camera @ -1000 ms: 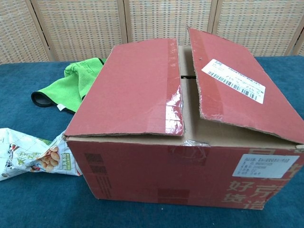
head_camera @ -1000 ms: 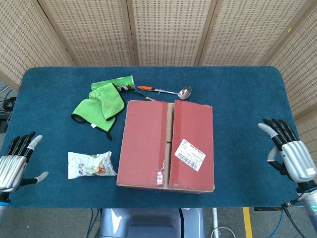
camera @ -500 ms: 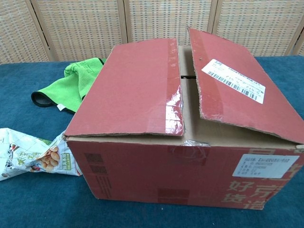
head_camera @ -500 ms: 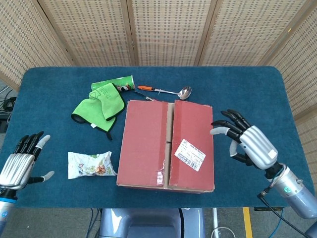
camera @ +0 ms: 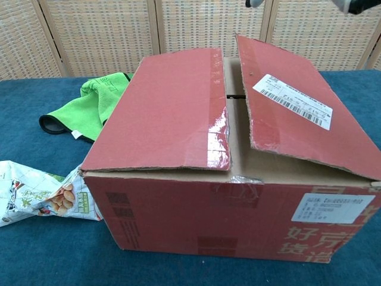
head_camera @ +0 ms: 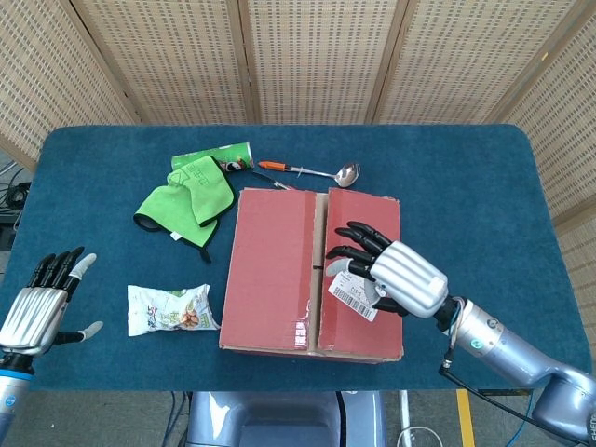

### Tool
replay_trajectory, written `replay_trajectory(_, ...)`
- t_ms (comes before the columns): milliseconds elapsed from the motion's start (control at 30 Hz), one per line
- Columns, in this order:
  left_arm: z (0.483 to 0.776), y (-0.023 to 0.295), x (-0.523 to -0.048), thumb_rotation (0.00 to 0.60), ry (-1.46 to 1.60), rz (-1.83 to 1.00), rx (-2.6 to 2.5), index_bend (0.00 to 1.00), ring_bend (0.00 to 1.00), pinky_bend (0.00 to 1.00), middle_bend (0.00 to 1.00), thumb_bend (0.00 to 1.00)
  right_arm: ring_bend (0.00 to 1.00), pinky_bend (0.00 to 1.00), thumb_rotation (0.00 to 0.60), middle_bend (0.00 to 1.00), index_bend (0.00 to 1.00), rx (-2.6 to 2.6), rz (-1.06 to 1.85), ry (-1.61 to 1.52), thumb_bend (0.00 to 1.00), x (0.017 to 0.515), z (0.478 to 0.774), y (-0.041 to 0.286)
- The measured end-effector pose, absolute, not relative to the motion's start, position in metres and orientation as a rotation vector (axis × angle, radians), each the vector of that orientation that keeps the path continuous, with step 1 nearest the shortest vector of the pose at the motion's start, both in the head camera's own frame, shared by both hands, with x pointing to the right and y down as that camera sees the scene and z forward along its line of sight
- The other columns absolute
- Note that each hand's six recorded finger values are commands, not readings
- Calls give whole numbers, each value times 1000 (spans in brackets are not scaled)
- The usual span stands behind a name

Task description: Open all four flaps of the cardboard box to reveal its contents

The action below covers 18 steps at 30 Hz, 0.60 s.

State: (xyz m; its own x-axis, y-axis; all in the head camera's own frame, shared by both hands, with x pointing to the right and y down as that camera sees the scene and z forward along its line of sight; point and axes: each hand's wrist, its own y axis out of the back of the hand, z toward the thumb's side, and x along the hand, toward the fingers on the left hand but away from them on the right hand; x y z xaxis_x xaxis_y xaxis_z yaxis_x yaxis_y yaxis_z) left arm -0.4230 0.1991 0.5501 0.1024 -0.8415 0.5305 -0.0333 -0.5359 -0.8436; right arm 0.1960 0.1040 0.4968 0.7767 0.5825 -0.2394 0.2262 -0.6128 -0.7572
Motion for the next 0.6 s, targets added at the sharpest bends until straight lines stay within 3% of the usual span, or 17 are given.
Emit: replay_trajectory(600, 552, 202, -433, 515, 878, -1542, -1696, 64, 0, 0, 0, 130, 53, 0, 600, 266, 324, -2160, 703, -424, 1000, 164, 535, 107)
